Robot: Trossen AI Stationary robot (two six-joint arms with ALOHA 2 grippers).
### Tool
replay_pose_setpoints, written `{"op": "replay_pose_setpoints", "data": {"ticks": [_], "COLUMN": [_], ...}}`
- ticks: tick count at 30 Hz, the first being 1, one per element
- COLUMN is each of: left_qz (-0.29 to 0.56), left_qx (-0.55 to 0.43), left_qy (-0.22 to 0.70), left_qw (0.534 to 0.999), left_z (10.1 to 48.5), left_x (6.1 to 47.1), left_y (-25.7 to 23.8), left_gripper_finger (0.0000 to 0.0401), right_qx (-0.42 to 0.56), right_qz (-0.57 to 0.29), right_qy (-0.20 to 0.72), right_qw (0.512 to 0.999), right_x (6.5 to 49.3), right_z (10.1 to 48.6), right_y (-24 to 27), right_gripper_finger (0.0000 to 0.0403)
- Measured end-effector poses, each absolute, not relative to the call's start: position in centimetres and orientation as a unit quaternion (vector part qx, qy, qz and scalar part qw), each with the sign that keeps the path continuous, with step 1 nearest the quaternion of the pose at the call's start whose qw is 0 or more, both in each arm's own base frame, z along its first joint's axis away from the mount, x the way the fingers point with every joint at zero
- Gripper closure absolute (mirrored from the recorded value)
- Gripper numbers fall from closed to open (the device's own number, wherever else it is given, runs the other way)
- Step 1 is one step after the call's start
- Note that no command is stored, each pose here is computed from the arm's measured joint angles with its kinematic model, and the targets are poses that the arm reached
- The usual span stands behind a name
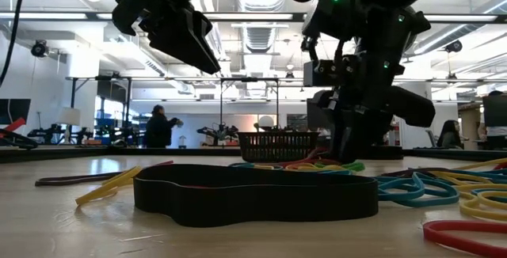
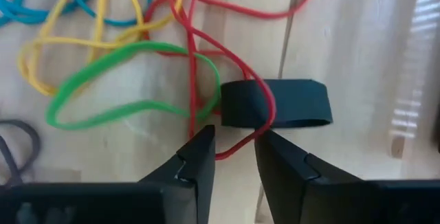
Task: Pick and place rubber bands into bin
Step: Put the red rubber band into the basket
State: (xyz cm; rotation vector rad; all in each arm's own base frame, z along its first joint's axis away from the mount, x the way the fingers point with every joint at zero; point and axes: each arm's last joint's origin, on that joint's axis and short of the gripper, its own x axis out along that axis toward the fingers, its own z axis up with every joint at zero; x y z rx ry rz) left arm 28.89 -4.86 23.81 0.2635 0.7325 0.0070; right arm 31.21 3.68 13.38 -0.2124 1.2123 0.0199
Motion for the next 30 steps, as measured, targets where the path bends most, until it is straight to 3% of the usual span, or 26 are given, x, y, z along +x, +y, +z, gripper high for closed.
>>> {"op": "replay_pose_setpoints", "data": {"ticks": [11,19,30], "left_qz": [0.003,0.003,0.003], "left_qx": [0.129,0.129,0.129], "left_qy": [0.357,0.358,0.358], "left_qw": [0.925,0.925,0.925], "left_z": [23.8,23.8,23.8], "left_x": [28.9,28.9,28.9], "left_y": [-4.9,-4.9,-4.8], "left_gripper_finger": [0.031,0.031,0.031], "right_qx": [-0.114,-0.122,-0.143], "right_qz": [-0.002,-0.015,0.002], "right_qy": [0.572,0.558,0.479], "right_qw": [0.812,0.821,0.866], "right_x": [31.1,30.8,30.4], "right_z": [13.4,14.8,21.3], "right_y": [3.6,3.5,3.9], "right_gripper_finger": [0.039,0.0394,0.0394]}}
